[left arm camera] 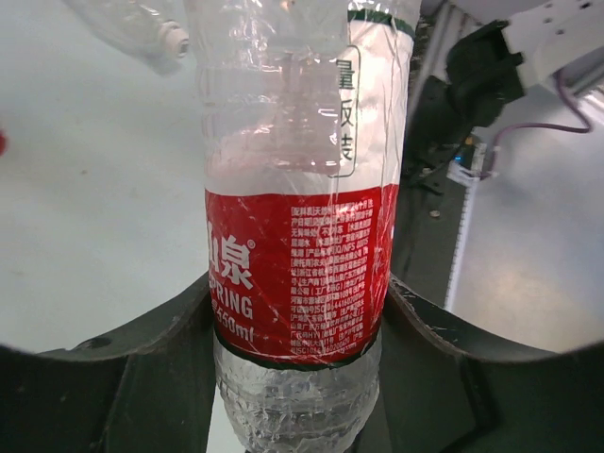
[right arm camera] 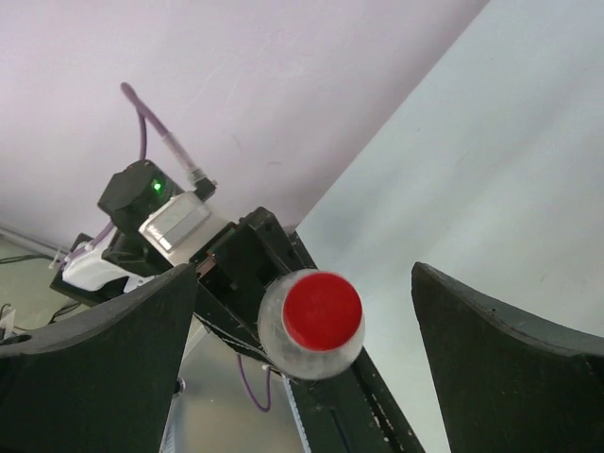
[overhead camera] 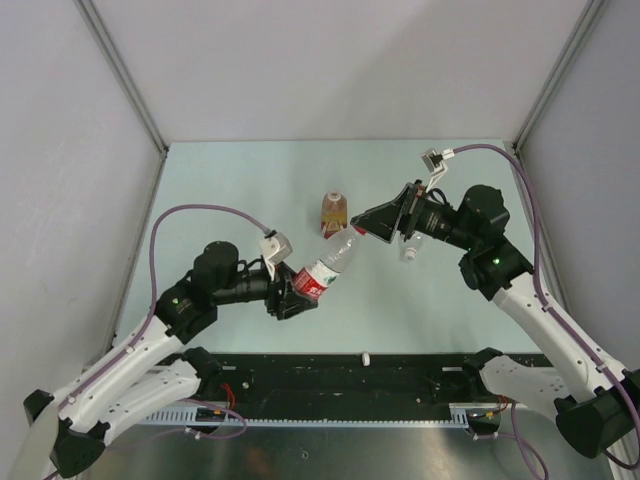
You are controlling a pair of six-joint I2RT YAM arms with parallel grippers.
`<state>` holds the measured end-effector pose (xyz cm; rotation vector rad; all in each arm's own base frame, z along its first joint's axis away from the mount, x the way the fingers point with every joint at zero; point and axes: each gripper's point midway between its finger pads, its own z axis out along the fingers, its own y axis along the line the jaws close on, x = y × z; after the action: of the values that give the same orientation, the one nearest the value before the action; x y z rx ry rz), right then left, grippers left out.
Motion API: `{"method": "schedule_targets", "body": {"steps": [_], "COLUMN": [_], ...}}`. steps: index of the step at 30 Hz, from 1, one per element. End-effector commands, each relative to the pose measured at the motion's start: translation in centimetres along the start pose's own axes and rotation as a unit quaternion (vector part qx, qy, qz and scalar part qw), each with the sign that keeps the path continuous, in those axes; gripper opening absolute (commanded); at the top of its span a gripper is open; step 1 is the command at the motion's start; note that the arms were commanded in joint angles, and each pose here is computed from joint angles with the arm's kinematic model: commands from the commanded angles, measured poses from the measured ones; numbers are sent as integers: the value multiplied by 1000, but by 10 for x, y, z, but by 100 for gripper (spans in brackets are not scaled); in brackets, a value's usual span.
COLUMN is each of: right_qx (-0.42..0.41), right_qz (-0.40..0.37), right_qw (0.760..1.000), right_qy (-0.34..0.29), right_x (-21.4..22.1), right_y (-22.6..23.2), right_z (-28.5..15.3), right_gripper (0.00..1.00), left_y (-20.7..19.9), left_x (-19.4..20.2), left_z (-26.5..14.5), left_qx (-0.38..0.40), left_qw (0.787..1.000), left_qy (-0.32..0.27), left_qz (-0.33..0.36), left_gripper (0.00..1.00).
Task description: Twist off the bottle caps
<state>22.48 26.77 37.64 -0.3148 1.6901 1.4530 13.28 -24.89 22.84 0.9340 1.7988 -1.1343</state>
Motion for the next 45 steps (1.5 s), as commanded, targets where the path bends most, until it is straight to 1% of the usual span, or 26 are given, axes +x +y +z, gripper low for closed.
{"method": "schedule_targets", "body": {"steps": [1, 5, 9, 15, 19, 23, 29, 35, 37, 41, 45], "right_qx": [7, 15, 25, 61, 75, 82, 79, 94, 96, 90, 69], "right_qz": [-26, -24, -4, 18, 43, 75, 94, 126, 139, 167, 190], "right_qw": [999, 999, 1000, 998, 994, 986, 978, 969, 966, 960, 955], "right_qy": [-25, -21, -5, 27, 72, 121, 166, 188, 195, 208, 217], "right_x": [-18, -20, -18, -8, 11, 33, 56, 77, 83, 95, 100], "right_y": [9, 3, -9, -38, -59, -78, -92, -111, -116, -126, -128], "right_z": [-10, -16, -24, -33, -34, -31, -28, -29, -29, -25, -20], "right_gripper": [99, 99, 99, 99, 99, 99, 99, 92, 90, 80, 77], "left_y": [20, 39, 51, 49, 49, 53, 49, 52, 51, 48, 46], "left_x": [-7, 1, 15, 21, 23, 27, 47, 56, 58, 58, 58], "left_z": [-9, -13, -13, -14, -18, -20, -8, 1, 2, 2, 2], "left_qx": [-77, -138, -168, -168, -172, -187, -164, -162, -159, -151, -148], "left_qw": [996, 989, 982, 979, 976, 973, 972, 968, 968, 969, 969], "left_qy": [-7, 25, 68, 94, 101, 106, 146, 175, 178, 177, 178], "left_qz": [36, 45, 49, 72, 89, 89, 86, 81, 80, 83, 85], "left_gripper": [36, 36, 36, 36, 38, 38, 35, 31, 30, 30, 30]}}
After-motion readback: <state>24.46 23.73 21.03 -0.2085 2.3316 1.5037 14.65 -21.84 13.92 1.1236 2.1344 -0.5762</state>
